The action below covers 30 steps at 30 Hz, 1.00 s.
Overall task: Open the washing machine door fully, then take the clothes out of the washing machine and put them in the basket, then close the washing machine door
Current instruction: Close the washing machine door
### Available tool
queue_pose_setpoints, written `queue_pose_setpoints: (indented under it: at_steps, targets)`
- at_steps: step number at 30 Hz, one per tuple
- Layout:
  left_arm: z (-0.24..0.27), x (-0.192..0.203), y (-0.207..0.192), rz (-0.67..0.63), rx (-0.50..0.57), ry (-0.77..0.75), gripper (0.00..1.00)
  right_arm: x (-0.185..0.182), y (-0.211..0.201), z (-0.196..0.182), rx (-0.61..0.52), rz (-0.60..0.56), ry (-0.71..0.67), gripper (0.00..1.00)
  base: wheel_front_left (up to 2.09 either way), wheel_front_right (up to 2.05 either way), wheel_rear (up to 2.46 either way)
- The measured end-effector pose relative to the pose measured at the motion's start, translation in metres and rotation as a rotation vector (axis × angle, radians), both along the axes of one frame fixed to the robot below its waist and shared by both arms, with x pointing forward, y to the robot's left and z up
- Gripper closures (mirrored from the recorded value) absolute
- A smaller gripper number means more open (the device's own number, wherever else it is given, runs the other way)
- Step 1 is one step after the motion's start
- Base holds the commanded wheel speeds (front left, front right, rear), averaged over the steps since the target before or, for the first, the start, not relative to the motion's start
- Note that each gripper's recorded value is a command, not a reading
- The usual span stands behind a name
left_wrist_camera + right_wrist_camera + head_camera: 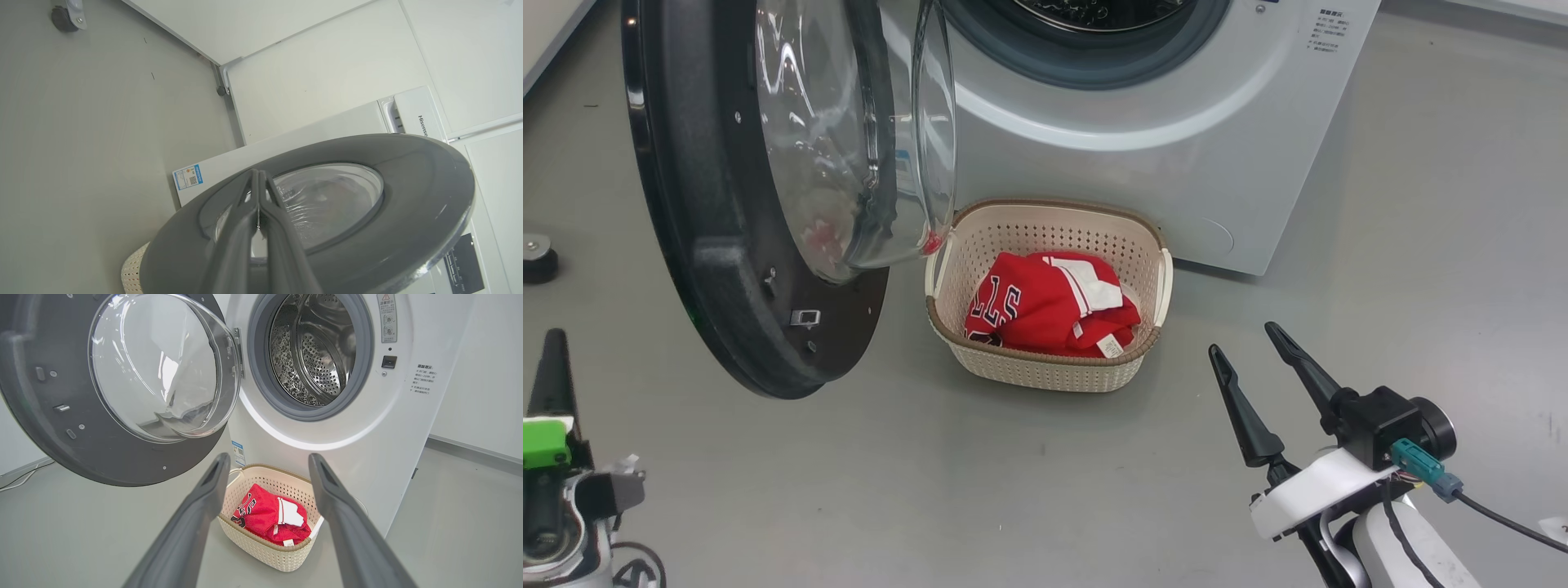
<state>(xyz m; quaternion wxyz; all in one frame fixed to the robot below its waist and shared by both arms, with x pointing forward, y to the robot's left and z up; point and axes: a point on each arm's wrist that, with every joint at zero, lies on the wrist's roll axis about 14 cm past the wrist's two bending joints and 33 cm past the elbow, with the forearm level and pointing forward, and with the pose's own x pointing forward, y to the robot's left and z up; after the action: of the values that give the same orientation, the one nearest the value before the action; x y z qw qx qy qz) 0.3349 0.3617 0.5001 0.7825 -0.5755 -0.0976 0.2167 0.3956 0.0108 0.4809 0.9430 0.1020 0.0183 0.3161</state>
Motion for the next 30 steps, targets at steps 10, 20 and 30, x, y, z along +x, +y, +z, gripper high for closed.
queue_pose_setpoints:
  at_steps: [10,20,30]
  targets:
    - [0.008,0.03,-0.03,-0.19,-0.329,-0.088,1.0,-0.002,-0.004,-0.002,-0.007,-0.011,0.007,0.0,0.0,0.0,0.0]
    - [0.019,0.044,-0.059,-0.364,-0.418,-0.113,1.0,-0.001,-0.009,-0.005,-0.009,-0.023,0.013,0.0,0.0,0.0,0.0]
    - [0.032,0.055,-0.083,-0.494,-0.454,-0.15,1.0,0.001,-0.017,-0.006,-0.009,-0.051,0.017,0.0,0.0,0.0,0.0]
